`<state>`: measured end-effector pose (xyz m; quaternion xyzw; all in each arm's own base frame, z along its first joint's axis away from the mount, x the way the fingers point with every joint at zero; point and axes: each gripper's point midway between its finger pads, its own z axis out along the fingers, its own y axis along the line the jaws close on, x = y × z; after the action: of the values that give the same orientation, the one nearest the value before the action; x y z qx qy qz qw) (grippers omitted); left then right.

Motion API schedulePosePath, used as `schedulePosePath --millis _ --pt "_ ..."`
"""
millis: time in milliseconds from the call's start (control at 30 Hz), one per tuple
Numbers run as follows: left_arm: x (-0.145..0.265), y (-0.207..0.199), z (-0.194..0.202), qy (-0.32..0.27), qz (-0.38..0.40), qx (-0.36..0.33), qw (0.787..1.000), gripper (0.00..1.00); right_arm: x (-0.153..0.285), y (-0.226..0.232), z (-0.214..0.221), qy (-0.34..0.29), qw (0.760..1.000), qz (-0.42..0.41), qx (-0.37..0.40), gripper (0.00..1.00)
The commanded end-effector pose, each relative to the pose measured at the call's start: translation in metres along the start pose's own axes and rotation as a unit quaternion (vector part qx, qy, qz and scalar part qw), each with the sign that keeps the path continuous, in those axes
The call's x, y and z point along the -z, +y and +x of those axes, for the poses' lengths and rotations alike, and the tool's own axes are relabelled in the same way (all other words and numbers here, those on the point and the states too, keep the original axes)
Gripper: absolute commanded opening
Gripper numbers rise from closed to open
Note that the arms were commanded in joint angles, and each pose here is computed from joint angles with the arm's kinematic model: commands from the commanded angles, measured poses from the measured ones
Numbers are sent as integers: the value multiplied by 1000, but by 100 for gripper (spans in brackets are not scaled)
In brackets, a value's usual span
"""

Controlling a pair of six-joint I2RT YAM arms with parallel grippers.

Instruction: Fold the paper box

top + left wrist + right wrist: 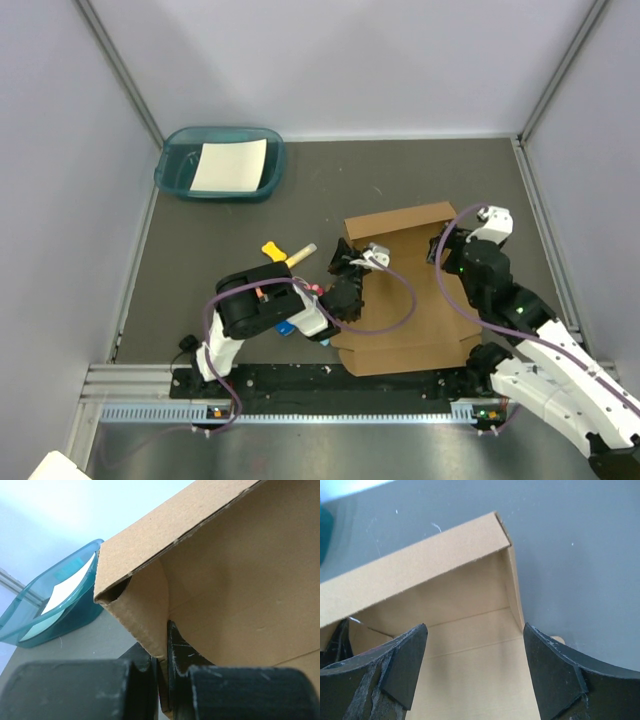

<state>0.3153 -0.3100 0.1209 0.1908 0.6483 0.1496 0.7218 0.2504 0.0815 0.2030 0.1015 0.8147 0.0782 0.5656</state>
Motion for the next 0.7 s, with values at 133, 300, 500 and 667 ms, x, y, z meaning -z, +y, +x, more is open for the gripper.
schedulePosePath --millis 133,300,500,667 --pt "3 17 4 -16 -27 9 999 0 -5 0 -73 -96 992 7 -76 79" --pt "5 18 5 -16 -24 7 1000 0 -43 1 -74 -66 988 -20 -136 80" --pt "7 19 9 -17 -18 5 1000 0 -71 15 -66 -52 988 -59 -132 80" --pt "7 22 10 -16 -18 3 1000 0 -80 11 -48 -38 990 -53 -123 75"
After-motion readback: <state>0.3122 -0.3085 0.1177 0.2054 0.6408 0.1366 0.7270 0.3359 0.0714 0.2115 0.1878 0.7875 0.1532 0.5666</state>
